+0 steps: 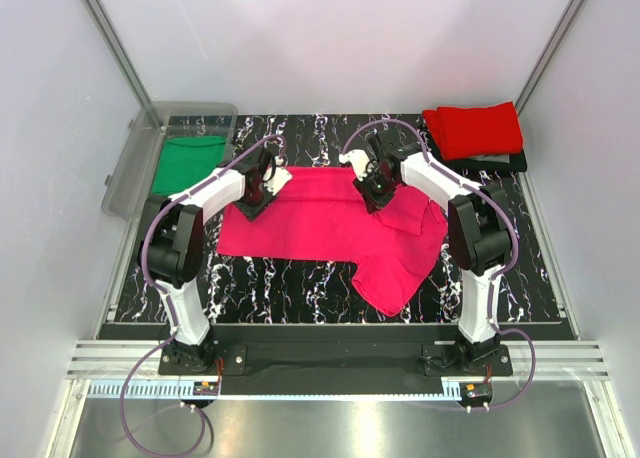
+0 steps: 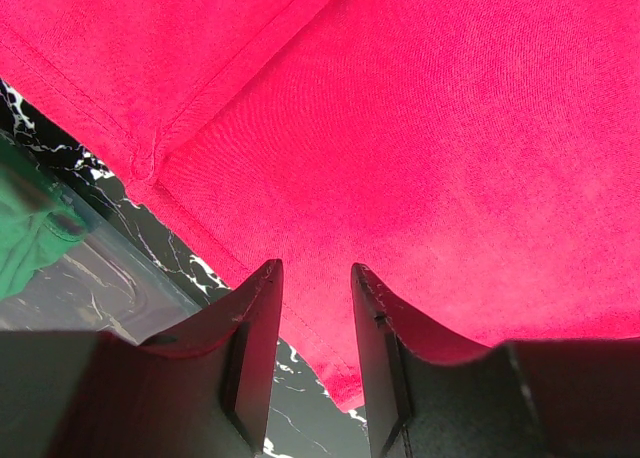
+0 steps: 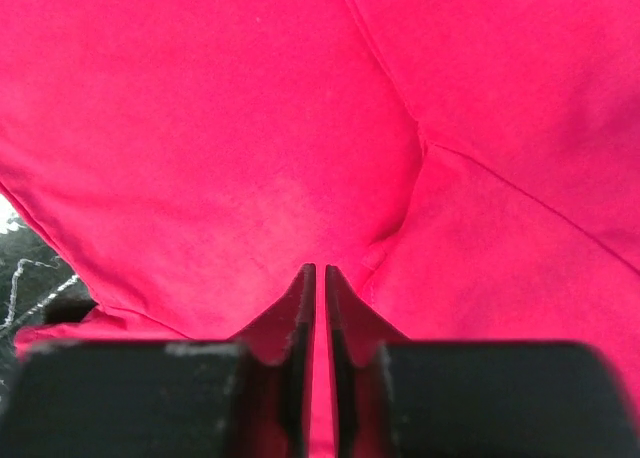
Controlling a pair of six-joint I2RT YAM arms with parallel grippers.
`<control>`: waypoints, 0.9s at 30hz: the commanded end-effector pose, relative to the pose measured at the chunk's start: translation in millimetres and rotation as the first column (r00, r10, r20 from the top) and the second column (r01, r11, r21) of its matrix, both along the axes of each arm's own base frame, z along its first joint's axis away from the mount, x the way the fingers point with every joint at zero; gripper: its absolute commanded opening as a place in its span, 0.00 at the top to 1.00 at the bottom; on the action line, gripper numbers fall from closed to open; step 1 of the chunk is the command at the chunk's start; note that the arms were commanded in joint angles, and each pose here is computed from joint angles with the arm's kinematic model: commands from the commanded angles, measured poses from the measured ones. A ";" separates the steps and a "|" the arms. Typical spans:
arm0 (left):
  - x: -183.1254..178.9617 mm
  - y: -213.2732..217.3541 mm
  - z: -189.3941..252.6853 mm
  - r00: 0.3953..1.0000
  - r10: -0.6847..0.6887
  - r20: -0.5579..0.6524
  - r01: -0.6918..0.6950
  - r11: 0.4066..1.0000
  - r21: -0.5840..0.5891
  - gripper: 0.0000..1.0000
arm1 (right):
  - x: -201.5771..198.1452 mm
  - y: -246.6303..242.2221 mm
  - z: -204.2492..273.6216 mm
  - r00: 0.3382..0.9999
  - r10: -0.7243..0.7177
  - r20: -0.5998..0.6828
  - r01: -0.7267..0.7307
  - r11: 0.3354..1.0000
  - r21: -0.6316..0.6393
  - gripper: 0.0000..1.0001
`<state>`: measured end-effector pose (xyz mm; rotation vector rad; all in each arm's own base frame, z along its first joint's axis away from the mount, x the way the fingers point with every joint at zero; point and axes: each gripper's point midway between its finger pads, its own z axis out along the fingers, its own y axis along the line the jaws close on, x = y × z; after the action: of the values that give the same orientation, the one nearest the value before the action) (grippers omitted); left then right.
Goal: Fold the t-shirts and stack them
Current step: Fold the tshirt
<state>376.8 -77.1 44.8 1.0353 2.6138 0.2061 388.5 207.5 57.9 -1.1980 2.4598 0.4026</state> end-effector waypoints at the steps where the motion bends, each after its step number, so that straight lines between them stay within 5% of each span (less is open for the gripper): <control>1: 18.4 -2.6 20.0 0.997 0.019 0.075 -0.017 1.000 -0.022 0.61 | 2.3 -2.9 6.1 0.999 -0.002 0.035 0.004 0.999 -0.035 0.81; 27: 18.6 -1.5 13.2 0.998 0.019 0.058 -0.019 1.000 -0.010 0.62 | 5.0 -14.3 -27.6 1.000 -0.001 0.010 0.002 0.993 -0.121 0.74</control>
<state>381.9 -78.4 48.3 1.0289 2.6019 0.2089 388.7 188.6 32.0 -1.2211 2.5290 0.2699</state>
